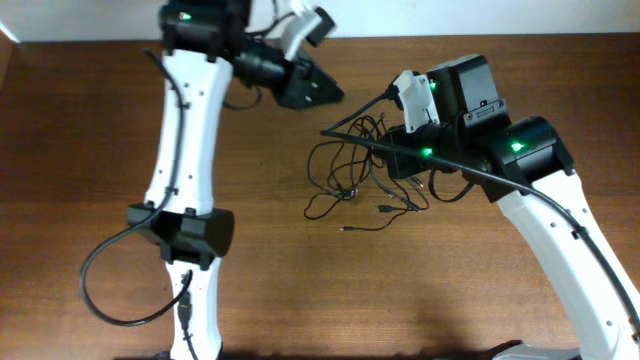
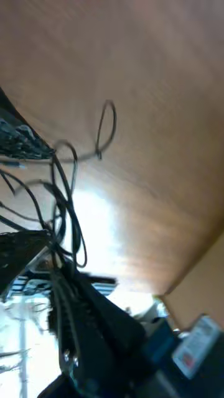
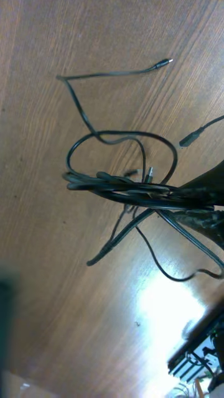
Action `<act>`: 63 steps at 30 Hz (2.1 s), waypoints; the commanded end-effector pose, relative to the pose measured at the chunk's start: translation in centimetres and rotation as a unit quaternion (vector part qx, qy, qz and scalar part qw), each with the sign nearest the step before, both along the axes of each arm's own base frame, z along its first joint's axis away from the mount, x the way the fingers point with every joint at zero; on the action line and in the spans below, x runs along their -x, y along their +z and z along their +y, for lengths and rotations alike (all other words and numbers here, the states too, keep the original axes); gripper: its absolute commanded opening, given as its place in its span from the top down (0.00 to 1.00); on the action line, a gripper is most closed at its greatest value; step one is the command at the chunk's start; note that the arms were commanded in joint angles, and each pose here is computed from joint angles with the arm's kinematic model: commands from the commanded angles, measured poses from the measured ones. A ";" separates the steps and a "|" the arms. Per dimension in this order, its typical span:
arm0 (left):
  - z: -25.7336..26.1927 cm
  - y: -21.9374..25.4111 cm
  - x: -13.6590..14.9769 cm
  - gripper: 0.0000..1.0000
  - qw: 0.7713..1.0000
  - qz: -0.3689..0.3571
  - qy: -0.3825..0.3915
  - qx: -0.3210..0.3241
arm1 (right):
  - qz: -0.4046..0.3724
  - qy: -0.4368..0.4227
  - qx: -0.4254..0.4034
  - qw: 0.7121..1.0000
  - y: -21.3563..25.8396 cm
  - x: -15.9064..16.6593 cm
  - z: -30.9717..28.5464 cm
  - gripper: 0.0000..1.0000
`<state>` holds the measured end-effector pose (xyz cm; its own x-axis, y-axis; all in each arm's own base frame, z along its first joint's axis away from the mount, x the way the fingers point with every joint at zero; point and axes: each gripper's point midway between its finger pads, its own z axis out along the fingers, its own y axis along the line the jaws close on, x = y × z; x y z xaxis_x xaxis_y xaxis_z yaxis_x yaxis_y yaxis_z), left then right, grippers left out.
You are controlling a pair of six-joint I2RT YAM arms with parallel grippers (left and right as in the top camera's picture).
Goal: Untangle cables
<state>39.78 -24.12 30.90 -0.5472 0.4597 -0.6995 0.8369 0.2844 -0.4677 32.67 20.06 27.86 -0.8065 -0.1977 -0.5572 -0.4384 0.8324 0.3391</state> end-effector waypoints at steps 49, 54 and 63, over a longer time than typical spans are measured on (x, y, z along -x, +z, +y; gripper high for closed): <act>0.4 4.8 0.1 1.00 0.970 0.168 0.176 0.024 | 0.010 -0.023 -0.096 0.995 2.4 -6.4 -0.2 0.28; 0.0 5.3 0.7 1.00 0.969 0.181 0.162 0.037 | -0.002 -0.111 -0.081 0.990 0.4 -10.9 -0.8 0.36; -0.6 6.3 1.5 1.00 0.969 0.194 0.136 0.064 | -0.047 -0.135 -0.072 0.987 0.5 -13.6 -1.4 0.39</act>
<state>39.15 -24.42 35.72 -0.8754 0.1867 -0.4460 0.4800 0.4463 -0.7553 45.25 19.39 28.94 -0.7694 0.0827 -0.6334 -0.2812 0.8464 0.4522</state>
